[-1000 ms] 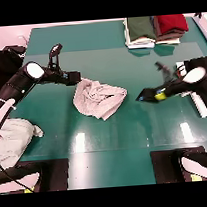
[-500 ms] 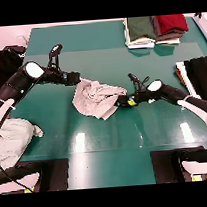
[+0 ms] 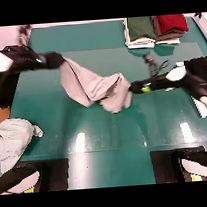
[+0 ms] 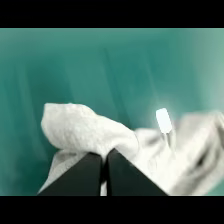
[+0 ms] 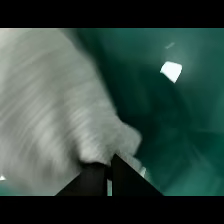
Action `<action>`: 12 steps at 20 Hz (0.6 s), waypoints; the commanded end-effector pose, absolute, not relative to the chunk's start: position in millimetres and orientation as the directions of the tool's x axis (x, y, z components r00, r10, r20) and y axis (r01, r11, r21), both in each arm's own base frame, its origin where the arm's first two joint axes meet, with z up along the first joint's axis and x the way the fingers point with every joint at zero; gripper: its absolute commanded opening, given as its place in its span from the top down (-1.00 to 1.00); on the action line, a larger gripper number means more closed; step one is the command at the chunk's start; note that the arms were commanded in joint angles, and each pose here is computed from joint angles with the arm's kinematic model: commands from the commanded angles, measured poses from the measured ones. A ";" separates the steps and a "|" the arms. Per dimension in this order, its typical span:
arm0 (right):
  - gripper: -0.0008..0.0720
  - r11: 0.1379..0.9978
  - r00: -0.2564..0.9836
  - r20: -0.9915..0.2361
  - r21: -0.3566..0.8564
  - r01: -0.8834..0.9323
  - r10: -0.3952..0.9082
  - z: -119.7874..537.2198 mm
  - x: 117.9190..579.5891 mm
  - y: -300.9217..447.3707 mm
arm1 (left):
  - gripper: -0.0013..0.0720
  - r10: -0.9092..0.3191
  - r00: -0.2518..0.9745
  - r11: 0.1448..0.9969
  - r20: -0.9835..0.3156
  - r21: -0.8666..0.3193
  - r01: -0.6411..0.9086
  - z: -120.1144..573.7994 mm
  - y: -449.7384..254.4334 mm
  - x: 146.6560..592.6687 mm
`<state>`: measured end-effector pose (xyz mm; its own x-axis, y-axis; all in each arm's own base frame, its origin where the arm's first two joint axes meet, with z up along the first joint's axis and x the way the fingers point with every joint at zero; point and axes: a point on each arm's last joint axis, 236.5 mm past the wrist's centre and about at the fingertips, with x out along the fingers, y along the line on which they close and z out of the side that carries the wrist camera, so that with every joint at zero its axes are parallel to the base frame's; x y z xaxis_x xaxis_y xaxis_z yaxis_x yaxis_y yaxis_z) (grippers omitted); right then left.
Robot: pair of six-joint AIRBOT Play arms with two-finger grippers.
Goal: Fold the shirts.
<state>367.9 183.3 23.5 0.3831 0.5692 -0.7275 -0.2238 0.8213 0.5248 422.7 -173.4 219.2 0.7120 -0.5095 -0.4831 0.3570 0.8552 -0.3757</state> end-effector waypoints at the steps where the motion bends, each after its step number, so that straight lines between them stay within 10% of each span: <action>1: 0.94 0.875 0.543 -0.690 0.426 -0.230 0.479 100.5 366.0 113.6 | 0.91 -0.496 0.830 0.860 -0.254 -0.275 0.430 339.9 -151.1 379.8; 12: 0.94 0.909 0.855 -0.307 0.144 -0.392 0.417 377.5 284.2 87.3 | 0.91 -0.523 0.803 0.836 0.287 -0.010 0.548 576.8 -123.1 187.0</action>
